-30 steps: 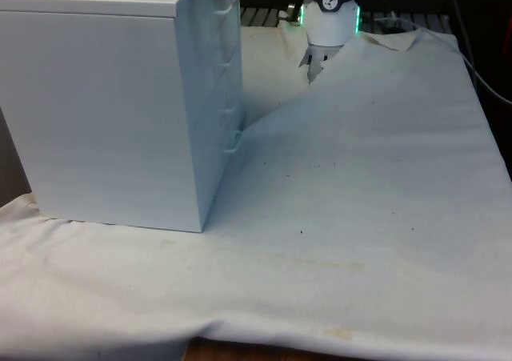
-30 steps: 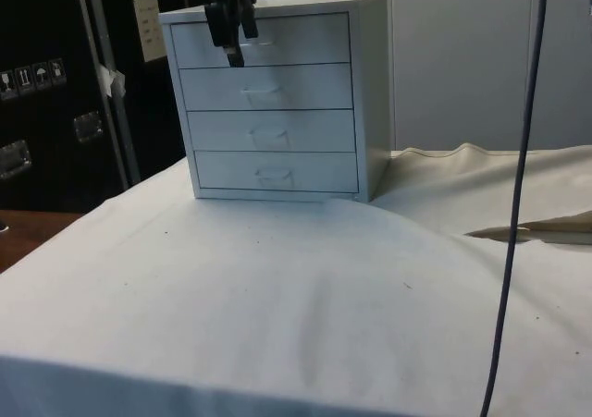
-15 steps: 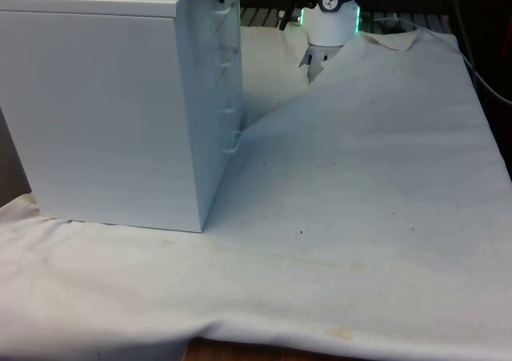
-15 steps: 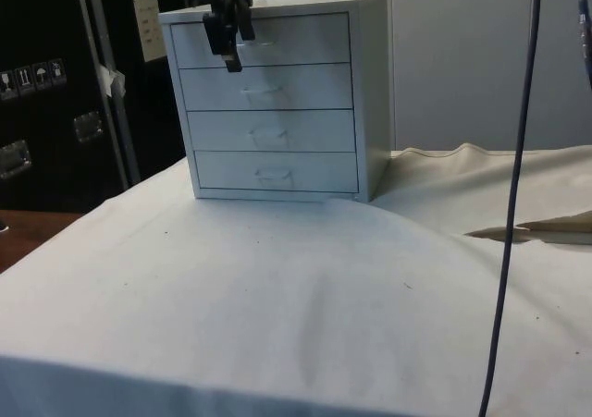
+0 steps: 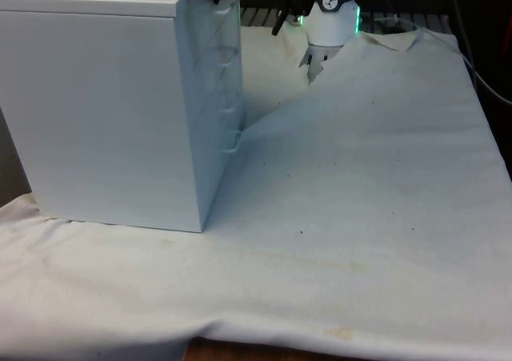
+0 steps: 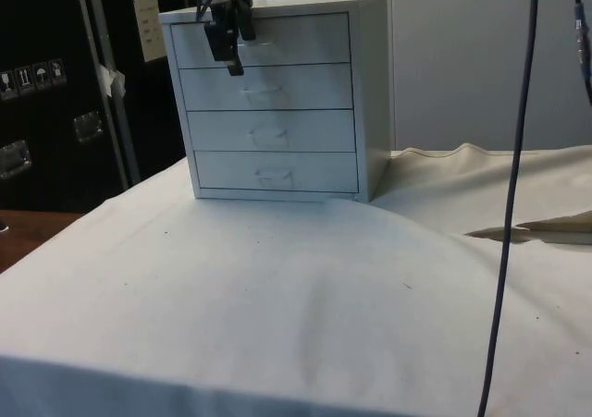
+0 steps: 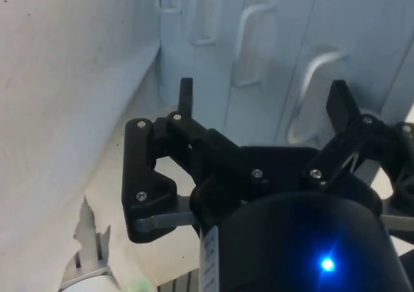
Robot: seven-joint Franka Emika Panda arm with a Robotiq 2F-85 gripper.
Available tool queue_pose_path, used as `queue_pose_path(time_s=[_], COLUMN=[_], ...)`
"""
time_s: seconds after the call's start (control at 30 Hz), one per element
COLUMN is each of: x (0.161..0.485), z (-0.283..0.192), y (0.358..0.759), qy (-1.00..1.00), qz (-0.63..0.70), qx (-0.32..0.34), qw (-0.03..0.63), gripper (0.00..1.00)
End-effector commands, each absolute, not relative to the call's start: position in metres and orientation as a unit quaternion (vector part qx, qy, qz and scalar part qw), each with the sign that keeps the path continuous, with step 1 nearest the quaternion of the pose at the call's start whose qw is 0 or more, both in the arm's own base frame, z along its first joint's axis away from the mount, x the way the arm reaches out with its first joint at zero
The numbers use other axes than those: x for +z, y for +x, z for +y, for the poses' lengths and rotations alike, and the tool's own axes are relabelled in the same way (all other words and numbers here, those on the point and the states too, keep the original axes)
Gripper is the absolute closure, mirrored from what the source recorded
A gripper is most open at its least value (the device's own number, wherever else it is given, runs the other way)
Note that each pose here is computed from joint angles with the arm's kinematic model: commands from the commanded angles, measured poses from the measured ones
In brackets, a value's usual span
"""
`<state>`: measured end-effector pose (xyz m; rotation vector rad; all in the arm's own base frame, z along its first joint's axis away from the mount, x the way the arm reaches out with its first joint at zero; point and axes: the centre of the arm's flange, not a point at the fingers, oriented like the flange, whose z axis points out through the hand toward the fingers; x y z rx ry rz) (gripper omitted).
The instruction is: Open the drawer, then close it.
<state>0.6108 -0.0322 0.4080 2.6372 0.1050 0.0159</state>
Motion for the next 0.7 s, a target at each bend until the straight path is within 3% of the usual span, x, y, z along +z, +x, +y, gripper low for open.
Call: queue_pose_path(time_s=[0.0, 0.5, 0.53, 0.57, 0.67], x=[0.4091, 0.4103, 0.4103, 0.4125, 0.4106], z=[-0.0320, -0.0314, -0.0314, -0.0346, -0.0268], y=[0.6116, 0.6111, 0.6111, 0.6119, 0.6119], qy=[0.967, 0.963, 0.963, 0.963, 0.962], qz=[0.039, 0.036, 0.036, 0.036, 0.034], qx=[0.011, 0.014, 0.014, 0.011, 0.013], qw=[0.253, 0.266, 0.266, 0.269, 0.272], gripper=[0.00, 0.77, 0.88, 0.93, 1.00])
